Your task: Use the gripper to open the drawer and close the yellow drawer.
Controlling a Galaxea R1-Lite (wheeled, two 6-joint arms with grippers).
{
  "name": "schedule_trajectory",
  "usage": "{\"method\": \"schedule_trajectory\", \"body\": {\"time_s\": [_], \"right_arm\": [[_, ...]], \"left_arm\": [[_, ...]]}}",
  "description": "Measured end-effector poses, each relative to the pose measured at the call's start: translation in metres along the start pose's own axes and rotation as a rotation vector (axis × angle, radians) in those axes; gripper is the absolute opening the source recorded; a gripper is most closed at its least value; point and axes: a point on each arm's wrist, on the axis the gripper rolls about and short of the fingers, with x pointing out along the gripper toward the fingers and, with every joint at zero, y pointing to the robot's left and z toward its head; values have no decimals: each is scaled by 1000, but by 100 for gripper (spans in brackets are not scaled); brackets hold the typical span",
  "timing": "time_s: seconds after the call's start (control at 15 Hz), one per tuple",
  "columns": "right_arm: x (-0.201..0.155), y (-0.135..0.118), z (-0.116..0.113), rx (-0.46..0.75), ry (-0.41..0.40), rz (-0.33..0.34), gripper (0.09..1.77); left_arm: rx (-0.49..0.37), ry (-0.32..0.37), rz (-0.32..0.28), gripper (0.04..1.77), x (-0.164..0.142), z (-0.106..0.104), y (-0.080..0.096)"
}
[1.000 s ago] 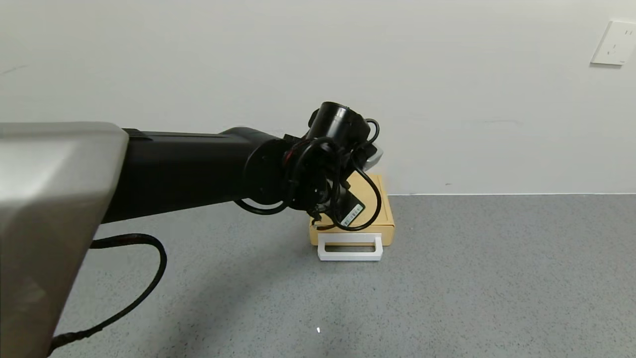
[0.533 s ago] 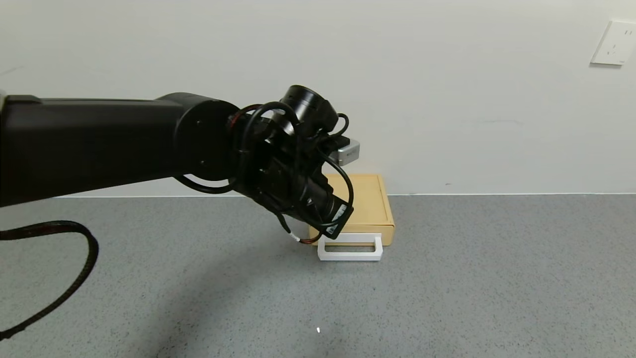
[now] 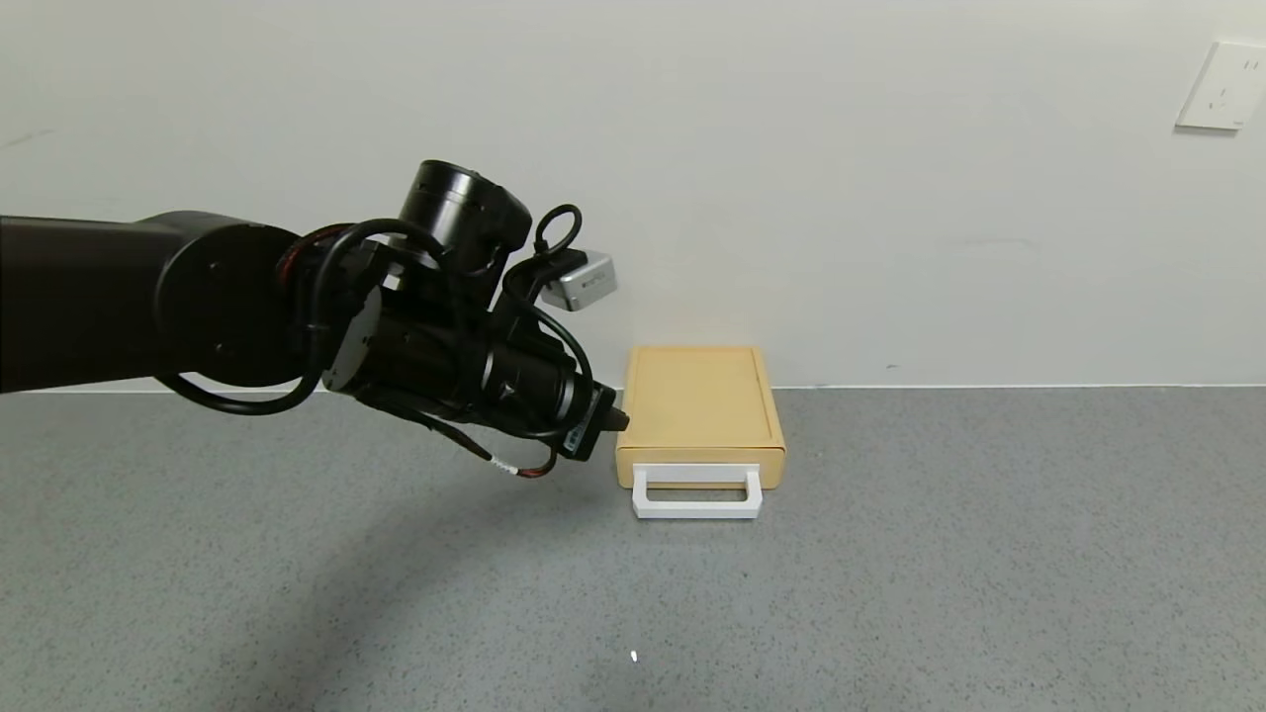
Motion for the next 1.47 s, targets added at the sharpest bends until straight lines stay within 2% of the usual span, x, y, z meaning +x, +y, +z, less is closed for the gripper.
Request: {"method": "schedule_trajectory", "body": {"time_s": [0.2, 0.33, 0.4, 0.6, 0.73, 0.93, 1.2, 1.47], "right_arm": [[0, 0, 0, 0, 0, 0, 170], [0, 0, 0, 2, 0, 0, 170], [0, 0, 0, 2, 0, 0, 170], [0, 0, 0, 3, 0, 0, 170], [0, 0, 0, 3, 0, 0, 170], [0, 0, 0, 4, 0, 0, 170], [0, 0, 0, 7, 0, 0, 170], [0, 0, 0, 7, 0, -1, 170]], "left_arm": [[-18, -30, 12, 65, -15, -14, 12], [-18, -54, 15, 89, -26, -23, 18], [-2, -86, 26, 98, -31, -26, 21], [37, -238, 87, 122, -47, -35, 30], [53, -329, 130, 133, -59, -44, 34], [57, -425, 208, 145, -77, -58, 39], [13, -480, 307, 155, -103, -74, 44], [-25, -531, 377, 162, -135, -89, 38]]}}
